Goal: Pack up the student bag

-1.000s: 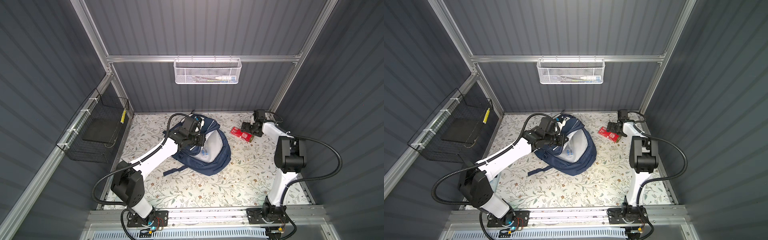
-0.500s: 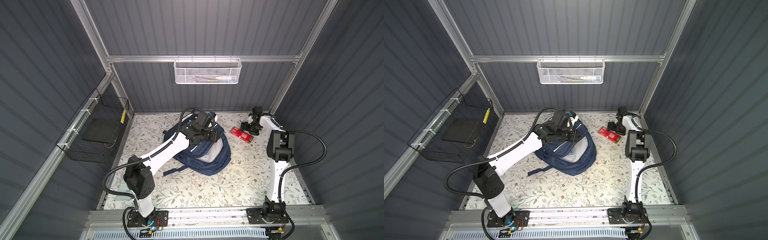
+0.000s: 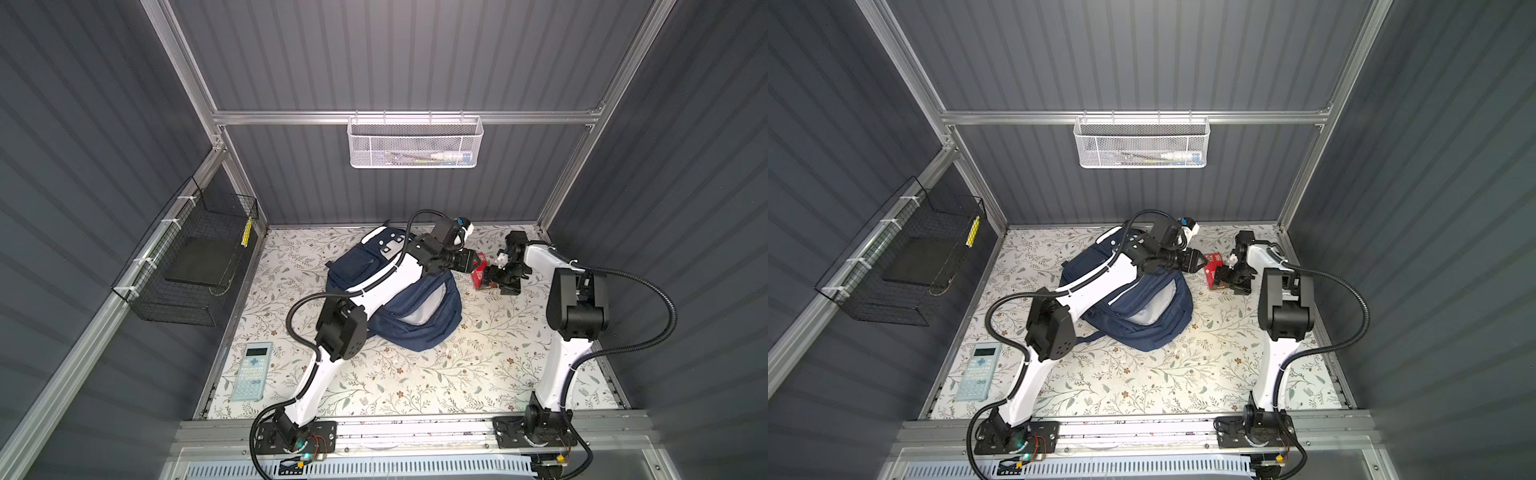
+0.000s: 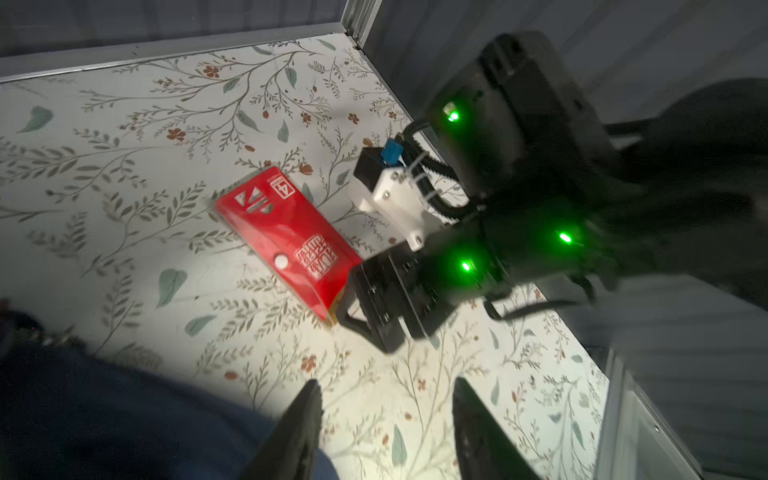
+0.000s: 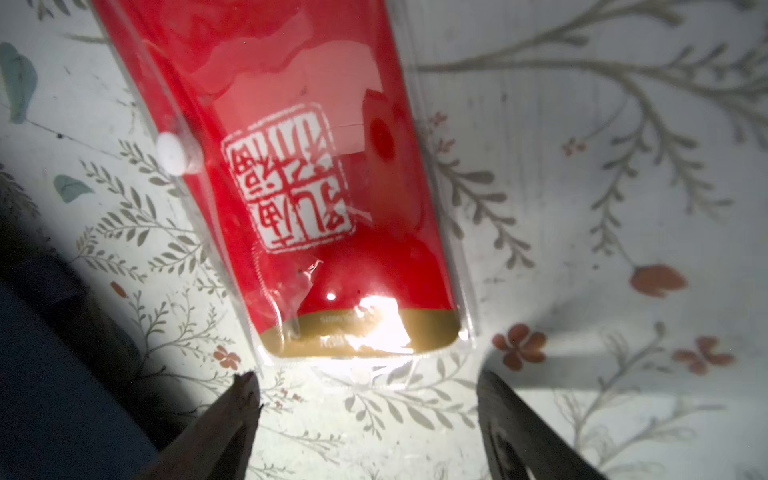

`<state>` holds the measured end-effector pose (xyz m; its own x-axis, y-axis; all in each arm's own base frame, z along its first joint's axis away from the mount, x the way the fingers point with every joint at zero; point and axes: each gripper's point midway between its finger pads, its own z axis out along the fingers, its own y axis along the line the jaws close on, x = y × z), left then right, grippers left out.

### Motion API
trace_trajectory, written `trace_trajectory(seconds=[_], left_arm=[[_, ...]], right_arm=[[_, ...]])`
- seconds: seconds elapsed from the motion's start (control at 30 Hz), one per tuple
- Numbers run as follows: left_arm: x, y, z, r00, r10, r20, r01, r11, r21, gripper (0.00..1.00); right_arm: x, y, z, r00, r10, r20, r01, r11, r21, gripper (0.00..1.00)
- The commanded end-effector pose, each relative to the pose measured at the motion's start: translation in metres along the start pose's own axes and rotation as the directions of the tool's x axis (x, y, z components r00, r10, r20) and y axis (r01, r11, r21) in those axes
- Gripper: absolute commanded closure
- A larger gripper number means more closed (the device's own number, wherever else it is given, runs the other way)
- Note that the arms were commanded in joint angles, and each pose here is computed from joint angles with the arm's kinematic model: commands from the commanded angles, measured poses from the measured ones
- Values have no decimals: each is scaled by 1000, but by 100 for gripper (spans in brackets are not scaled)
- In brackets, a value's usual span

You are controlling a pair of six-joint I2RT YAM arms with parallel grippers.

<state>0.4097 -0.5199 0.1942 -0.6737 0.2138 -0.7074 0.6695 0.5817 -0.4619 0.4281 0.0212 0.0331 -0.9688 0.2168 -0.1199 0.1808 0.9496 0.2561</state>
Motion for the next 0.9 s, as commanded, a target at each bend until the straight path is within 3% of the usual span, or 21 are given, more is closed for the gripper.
trace_trajectory(seconds=[0.0, 0.27, 0.53, 0.87], left_arm=[[13, 13, 34, 1000, -20, -9, 20, 1000, 7, 47], [54, 66, 82, 987, -163, -14, 160, 979, -123, 43], [86, 90, 110, 953, -302, -24, 295, 943, -156, 35], [123, 92, 144, 880, -468, -79, 466, 884, -48, 35]], right_arm=[[-15, 2, -12, 995, 60, 75, -56, 997, -43, 19], [-39, -11, -16, 969, 175, 172, -160, 982, -101, 31], [-50, -4, 4, 973, 214, 90, -196, 964, -178, 33], [-32, 12, 14, 971, 239, 7, -228, 934, -275, 40]])
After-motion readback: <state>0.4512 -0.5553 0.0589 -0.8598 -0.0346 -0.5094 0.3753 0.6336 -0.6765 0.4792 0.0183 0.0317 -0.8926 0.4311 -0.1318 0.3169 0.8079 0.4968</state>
